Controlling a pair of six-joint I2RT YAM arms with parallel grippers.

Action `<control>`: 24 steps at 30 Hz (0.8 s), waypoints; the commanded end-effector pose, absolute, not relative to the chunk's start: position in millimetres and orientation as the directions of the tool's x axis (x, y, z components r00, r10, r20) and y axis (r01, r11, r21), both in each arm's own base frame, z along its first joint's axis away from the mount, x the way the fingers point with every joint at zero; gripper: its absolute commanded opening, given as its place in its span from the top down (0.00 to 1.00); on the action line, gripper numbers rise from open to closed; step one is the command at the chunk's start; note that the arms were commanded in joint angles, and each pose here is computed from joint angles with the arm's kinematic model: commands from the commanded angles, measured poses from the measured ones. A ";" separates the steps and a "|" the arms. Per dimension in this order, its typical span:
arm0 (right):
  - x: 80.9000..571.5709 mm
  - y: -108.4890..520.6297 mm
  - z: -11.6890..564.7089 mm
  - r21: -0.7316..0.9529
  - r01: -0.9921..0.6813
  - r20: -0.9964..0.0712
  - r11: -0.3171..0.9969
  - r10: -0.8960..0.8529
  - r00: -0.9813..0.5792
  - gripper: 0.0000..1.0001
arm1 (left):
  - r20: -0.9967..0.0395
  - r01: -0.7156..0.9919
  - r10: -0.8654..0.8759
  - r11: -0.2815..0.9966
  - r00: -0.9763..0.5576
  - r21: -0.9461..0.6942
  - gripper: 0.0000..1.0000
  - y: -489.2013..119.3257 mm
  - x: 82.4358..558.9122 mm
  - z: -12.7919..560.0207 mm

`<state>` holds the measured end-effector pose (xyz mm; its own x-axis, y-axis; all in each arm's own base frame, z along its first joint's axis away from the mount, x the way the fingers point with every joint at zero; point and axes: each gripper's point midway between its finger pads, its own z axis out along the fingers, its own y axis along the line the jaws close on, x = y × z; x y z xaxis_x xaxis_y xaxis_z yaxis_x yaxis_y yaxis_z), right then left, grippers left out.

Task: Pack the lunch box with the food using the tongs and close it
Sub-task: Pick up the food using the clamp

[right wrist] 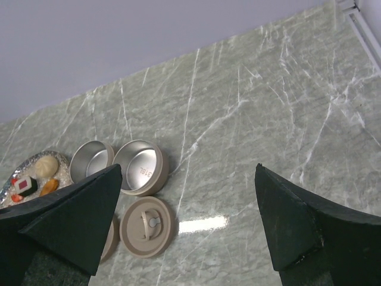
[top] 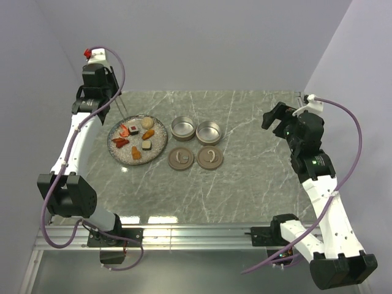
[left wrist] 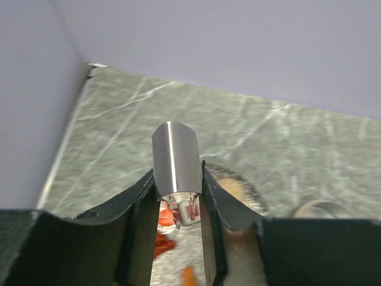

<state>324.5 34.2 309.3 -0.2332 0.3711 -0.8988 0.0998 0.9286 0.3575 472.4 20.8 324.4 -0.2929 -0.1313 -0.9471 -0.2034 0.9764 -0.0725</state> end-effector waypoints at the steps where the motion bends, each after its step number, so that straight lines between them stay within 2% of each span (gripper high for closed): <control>1: 318.7 32.9 335.8 0.343 0.071 -0.920 0.937 0.350 -0.174 0.01 | -0.971 -0.204 -0.183 0.967 -0.152 -0.151 0.64 7.3 475.1 365.9; 7: 312.8 28.1 338.5 0.337 0.085 -0.925 0.937 0.347 -0.156 0.01 | -0.971 -0.191 -0.171 0.972 -0.166 -0.138 0.62 -15.3 484.8 356.2; 12: 307.2 25.6 335.4 0.343 0.096 -0.923 0.934 0.354 -0.151 0.01 | -0.974 -0.239 -0.155 0.964 -0.165 -0.113 0.58 -12.9 485.8 349.9; 24: 305.0 25.8 328.9 0.347 0.102 -0.919 0.932 0.360 -0.162 0.00 | -0.966 -0.288 -0.108 0.957 -0.234 -0.037 0.55 -10.0 481.3 309.7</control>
